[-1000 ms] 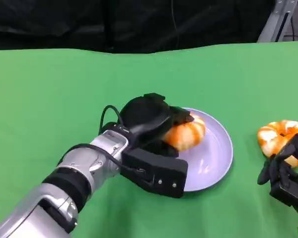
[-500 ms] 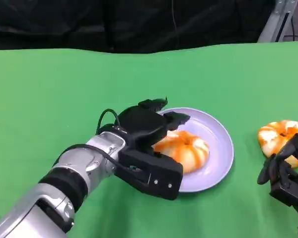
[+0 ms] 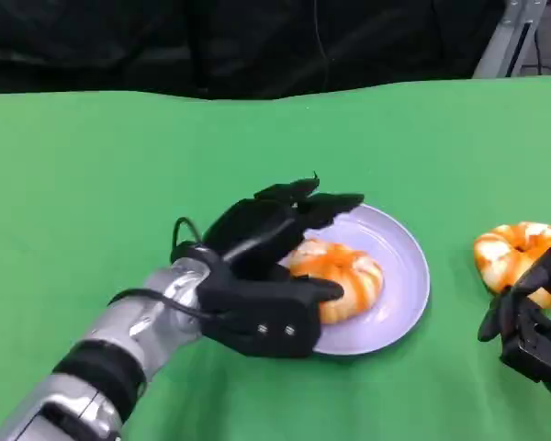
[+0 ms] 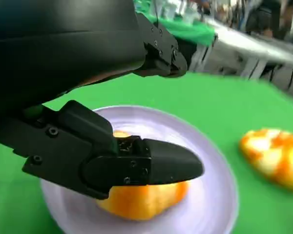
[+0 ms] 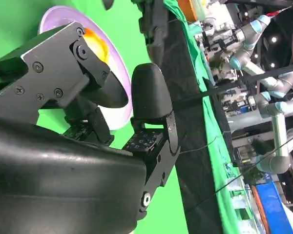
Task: Grasp the bread from the table and place it into the plate.
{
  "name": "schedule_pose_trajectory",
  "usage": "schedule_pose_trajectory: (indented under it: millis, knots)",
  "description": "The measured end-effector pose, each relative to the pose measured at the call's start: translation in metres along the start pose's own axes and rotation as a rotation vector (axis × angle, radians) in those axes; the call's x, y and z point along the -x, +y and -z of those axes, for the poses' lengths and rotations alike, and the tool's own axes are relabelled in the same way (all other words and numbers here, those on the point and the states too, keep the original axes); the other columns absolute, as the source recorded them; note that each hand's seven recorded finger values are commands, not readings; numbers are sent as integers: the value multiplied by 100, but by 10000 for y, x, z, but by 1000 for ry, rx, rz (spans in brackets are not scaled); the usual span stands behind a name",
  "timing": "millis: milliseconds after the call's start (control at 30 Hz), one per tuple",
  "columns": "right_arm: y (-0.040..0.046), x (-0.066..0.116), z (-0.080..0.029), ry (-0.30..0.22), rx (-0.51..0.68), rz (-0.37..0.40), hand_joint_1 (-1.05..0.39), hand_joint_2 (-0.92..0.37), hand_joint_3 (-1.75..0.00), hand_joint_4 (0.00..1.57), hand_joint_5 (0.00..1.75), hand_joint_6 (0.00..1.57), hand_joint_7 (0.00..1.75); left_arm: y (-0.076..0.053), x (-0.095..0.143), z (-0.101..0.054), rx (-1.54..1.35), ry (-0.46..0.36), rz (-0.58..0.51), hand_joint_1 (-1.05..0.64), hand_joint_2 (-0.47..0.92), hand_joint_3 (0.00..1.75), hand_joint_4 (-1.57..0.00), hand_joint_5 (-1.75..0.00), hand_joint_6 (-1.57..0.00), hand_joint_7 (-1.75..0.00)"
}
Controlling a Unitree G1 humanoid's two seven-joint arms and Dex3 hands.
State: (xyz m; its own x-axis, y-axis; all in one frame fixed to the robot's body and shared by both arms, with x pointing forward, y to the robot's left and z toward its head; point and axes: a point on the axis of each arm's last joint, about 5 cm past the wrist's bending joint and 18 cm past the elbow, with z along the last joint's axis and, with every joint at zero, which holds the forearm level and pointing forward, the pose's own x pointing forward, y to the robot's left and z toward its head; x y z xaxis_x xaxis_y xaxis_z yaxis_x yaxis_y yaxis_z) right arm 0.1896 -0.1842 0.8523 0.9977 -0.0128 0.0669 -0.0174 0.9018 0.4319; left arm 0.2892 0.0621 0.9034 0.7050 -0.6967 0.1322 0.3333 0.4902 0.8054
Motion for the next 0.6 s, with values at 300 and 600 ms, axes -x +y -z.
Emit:
schedule_pose_trajectory:
  millis: [300, 600]
  knots:
    - [0, 0, 2, 8, -3, 0, -7, -44, -139, 90, 175, 76, 165, 84, 288, 72, 384, -61, -203, -11, 92, 47, -67, -23, -61, -8]
    - [-1, 29, -22, 3, -2, -3, -7, -44, -138, 89, 175, 75, 165, 91, 724, 110, 860, 21, -243, -15, 76, 93, -27, -160, -66, -33]
